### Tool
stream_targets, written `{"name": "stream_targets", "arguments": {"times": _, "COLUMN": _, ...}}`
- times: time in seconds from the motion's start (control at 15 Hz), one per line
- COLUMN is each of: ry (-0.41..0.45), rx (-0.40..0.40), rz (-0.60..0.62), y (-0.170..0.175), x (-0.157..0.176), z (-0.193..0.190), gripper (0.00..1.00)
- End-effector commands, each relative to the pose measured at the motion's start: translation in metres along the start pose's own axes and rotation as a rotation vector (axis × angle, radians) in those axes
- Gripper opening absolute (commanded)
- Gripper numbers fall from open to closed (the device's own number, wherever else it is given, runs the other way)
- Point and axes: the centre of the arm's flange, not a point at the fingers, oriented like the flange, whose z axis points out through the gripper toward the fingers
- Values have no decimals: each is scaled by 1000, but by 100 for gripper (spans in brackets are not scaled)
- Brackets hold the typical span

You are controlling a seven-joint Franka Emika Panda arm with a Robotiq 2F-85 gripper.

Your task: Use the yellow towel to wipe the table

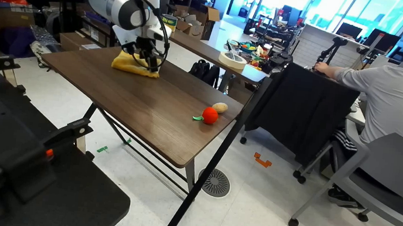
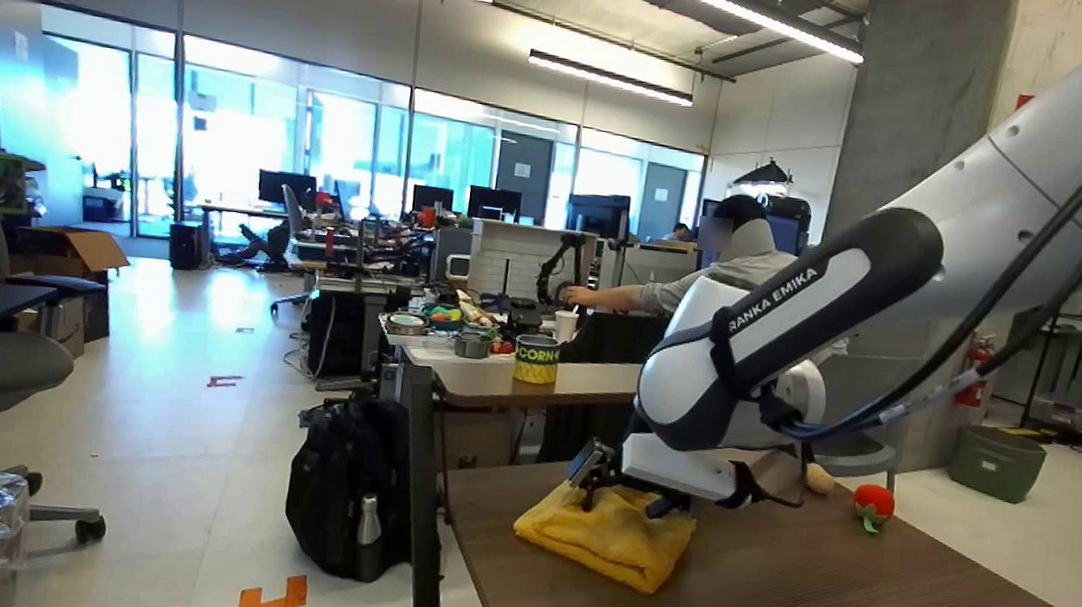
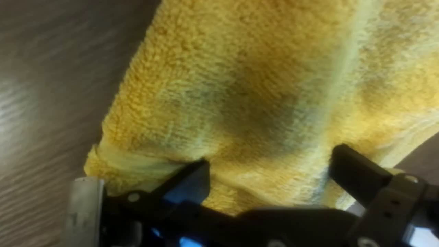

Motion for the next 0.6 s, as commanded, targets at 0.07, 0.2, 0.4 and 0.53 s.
{"name": "stream_targets", "arguments": {"times": 0.07, "ry": 150, "rx": -127, "rz": 90, "y": 66, "x": 79, "z": 17, "gripper": 100}}
{"name": "stream_targets", "arguments": {"times": 0.2, "ry": 169, "rx": -166, "rz": 155, "y": 108, "x": 91, "z": 16, "gripper": 100}}
{"name": "stream_targets", "arguments": {"times": 0.4, "ry": 77, "rx": -162, "rz": 194, "y": 134, "x": 78, "z": 21, "gripper": 100}}
{"name": "stream_targets", "arguments": {"times": 0.53, "ry": 7, "rx": -112, "rz": 159, "y": 117, "x": 61, "z": 19, "gripper": 100}}
